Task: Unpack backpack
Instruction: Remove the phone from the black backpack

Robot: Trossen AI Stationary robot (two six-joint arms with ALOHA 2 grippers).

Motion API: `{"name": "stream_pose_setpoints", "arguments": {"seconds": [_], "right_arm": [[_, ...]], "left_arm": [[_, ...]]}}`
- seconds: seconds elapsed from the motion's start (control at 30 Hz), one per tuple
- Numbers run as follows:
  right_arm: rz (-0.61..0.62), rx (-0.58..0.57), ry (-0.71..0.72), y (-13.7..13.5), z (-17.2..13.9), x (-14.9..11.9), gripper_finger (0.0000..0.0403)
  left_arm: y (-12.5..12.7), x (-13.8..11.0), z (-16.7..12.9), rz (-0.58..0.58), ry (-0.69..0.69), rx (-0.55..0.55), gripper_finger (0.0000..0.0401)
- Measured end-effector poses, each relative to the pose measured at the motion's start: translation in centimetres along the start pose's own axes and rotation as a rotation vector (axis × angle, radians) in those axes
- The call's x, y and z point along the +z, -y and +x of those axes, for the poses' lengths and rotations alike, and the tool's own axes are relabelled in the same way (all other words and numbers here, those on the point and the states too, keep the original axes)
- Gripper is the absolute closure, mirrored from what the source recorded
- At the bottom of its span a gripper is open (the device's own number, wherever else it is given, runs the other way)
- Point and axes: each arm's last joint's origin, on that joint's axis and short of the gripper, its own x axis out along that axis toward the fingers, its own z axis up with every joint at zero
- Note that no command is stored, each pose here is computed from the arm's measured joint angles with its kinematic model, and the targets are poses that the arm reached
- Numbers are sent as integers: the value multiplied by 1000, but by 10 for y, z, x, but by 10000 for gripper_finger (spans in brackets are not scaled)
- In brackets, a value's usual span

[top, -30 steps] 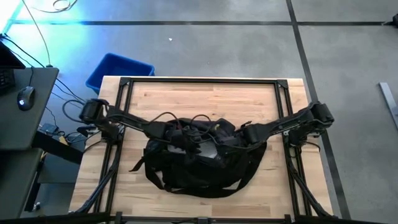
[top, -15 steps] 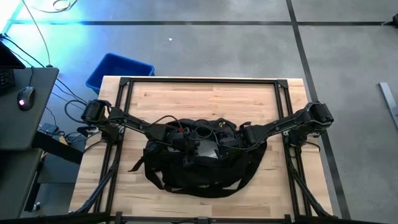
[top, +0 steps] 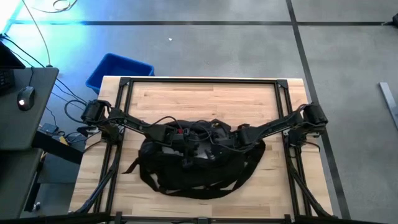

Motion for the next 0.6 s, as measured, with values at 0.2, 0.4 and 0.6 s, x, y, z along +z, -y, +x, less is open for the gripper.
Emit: {"name": "stream_pose_setpoints", "arguments": {"seconds": [0.2, 0.4, 0.6], "right_arm": [[-105, 278, 87, -24, -8, 14, 263], [-98, 204, 53, -17, -10, 12, 263], [-9, 12, -18, 2, -8, 6, 263]], "left_arm": [[0, 0, 0, 2, 0, 2, 298], [0, 0, 0, -7, -3, 2, 298], [0, -3, -2, -54, -37, -15, 298]]}}
